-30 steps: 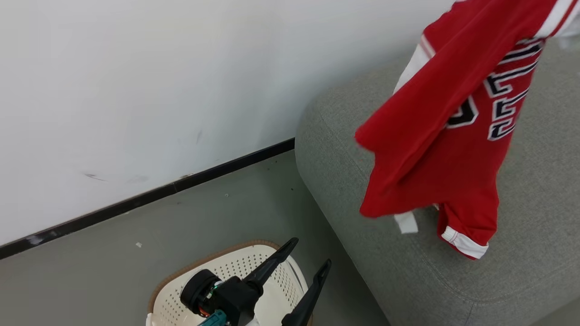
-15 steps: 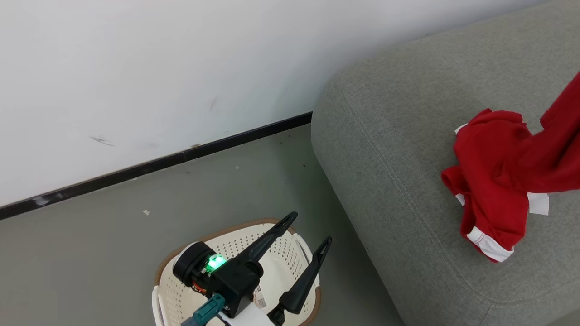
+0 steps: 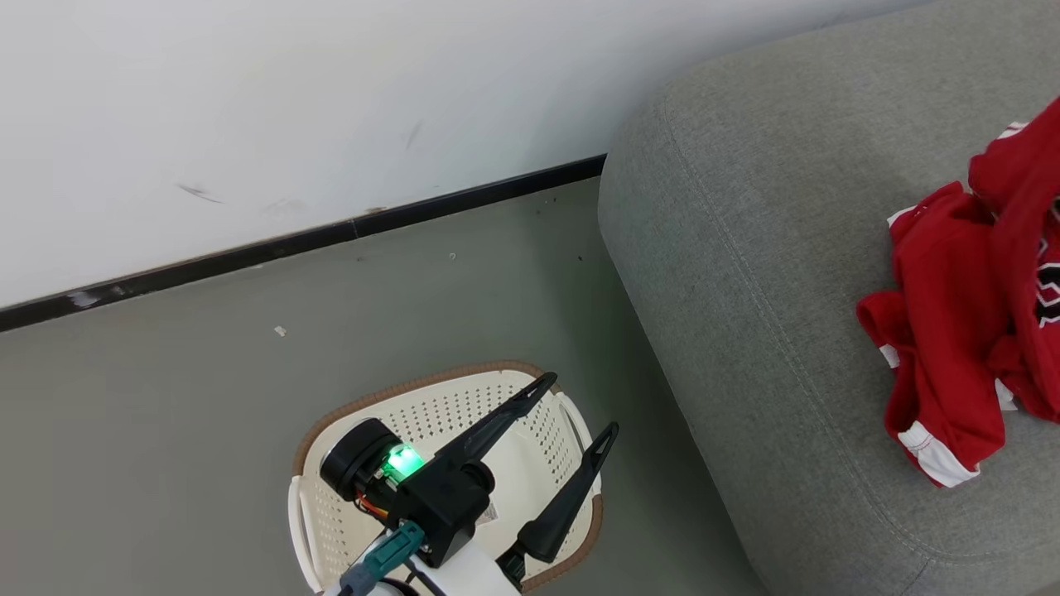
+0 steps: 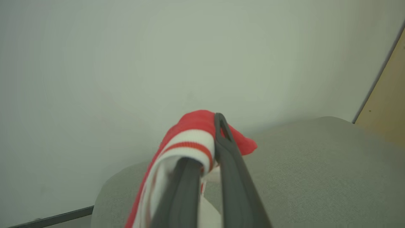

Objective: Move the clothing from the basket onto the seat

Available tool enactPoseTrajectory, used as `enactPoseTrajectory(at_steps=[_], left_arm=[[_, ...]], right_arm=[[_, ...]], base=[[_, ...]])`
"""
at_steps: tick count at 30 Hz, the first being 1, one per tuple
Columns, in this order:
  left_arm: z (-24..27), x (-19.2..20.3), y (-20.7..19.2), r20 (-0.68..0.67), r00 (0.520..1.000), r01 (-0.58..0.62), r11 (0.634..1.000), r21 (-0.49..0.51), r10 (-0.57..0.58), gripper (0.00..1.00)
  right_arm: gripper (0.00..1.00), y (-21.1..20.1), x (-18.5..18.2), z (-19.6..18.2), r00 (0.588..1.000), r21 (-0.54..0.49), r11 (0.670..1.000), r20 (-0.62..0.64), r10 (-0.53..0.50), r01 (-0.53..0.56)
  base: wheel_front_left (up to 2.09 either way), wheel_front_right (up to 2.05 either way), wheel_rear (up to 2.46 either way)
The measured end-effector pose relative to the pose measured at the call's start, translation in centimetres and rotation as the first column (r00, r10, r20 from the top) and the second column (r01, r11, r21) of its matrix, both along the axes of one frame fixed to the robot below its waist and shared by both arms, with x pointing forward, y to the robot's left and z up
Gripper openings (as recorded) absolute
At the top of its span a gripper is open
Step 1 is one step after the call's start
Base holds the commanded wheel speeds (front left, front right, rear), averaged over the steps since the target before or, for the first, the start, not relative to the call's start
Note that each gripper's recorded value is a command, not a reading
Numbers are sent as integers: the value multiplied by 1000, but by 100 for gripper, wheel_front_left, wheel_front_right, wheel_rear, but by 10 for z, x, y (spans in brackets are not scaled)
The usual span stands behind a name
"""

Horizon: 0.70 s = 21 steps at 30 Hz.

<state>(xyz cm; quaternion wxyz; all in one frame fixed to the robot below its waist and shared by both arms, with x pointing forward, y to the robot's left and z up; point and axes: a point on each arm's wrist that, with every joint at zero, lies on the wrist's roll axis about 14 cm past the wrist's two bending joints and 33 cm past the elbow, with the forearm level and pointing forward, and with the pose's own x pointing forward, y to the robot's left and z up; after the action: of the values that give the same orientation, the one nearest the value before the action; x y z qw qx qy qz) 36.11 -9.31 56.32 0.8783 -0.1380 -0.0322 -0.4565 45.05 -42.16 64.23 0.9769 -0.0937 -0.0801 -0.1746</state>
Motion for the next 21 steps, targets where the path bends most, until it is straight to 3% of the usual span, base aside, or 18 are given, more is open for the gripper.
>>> enactPoseTrajectory(at_steps=[12,21], left_arm=[[-7,18,3,-8,1000,-6,1000,1,6,100],[-15,26,4,-23,1000,-12,1000,5,12,100]], right_arm=[[0,-3,-23,-124,966,87,994,-255,-40,64],[0,-11,-41,-161,942,139,980,-325,-89,140]], base=[[0,0,0],[0,0,0]])
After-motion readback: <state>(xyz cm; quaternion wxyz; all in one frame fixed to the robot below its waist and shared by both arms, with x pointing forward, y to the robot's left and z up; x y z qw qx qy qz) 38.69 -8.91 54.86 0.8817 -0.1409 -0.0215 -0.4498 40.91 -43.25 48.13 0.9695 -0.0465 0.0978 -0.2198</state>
